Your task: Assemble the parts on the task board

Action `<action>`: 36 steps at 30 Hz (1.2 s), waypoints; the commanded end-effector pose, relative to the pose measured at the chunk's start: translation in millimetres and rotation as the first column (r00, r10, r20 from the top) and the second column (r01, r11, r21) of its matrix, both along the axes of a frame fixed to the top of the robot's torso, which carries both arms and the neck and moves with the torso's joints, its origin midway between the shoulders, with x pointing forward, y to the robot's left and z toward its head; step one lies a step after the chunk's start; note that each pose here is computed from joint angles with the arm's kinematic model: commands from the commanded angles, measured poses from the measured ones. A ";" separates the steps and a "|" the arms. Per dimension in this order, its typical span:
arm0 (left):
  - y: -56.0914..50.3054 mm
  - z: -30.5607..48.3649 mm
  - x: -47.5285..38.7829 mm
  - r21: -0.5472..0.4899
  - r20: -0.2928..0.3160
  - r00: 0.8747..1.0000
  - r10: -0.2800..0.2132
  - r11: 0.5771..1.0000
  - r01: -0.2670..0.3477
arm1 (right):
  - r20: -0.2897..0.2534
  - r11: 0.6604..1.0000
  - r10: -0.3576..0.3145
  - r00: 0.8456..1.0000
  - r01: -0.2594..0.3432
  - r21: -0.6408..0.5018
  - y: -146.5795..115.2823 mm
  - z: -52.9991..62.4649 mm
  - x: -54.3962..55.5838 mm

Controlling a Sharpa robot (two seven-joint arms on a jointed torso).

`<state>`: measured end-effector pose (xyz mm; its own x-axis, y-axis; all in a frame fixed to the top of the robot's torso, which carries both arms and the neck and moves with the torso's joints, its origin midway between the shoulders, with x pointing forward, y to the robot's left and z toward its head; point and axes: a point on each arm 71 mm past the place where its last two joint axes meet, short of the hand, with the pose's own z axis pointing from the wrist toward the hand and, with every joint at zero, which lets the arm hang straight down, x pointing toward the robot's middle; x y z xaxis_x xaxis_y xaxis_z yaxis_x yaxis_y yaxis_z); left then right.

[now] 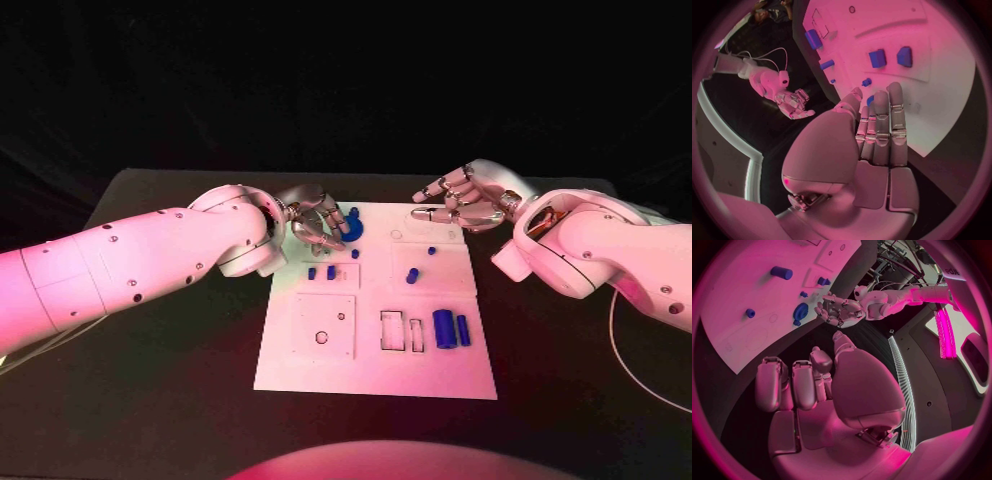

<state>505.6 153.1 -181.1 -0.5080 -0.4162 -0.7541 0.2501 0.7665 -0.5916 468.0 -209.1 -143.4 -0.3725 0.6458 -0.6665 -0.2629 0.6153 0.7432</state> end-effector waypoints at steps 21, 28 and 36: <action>-41.3 -7.6 0.2 0.371 0.255 0.911 -0.325 0.902 0.219 | -0.003 1.000 0.022 1.000 -0.022 -0.002 3.4 -0.9 -0.9; -42.7 -10.8 2.8 0.380 0.242 0.914 -0.327 0.898 0.220 | -0.003 1.000 0.025 1.000 -0.025 -0.002 4.2 -0.9 -1.0; -45.4 -15.4 5.1 0.375 0.227 0.919 -0.322 0.900 0.223 | -0.003 1.000 0.027 1.000 -0.027 -0.002 4.9 -0.9 -1.0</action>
<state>511.4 109.5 -194.6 -0.3019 -0.0094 -0.9533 0.5902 0.7835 -0.1946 467.8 -206.0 -143.8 -0.3790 0.6435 -0.6650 -0.2666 0.6122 0.7444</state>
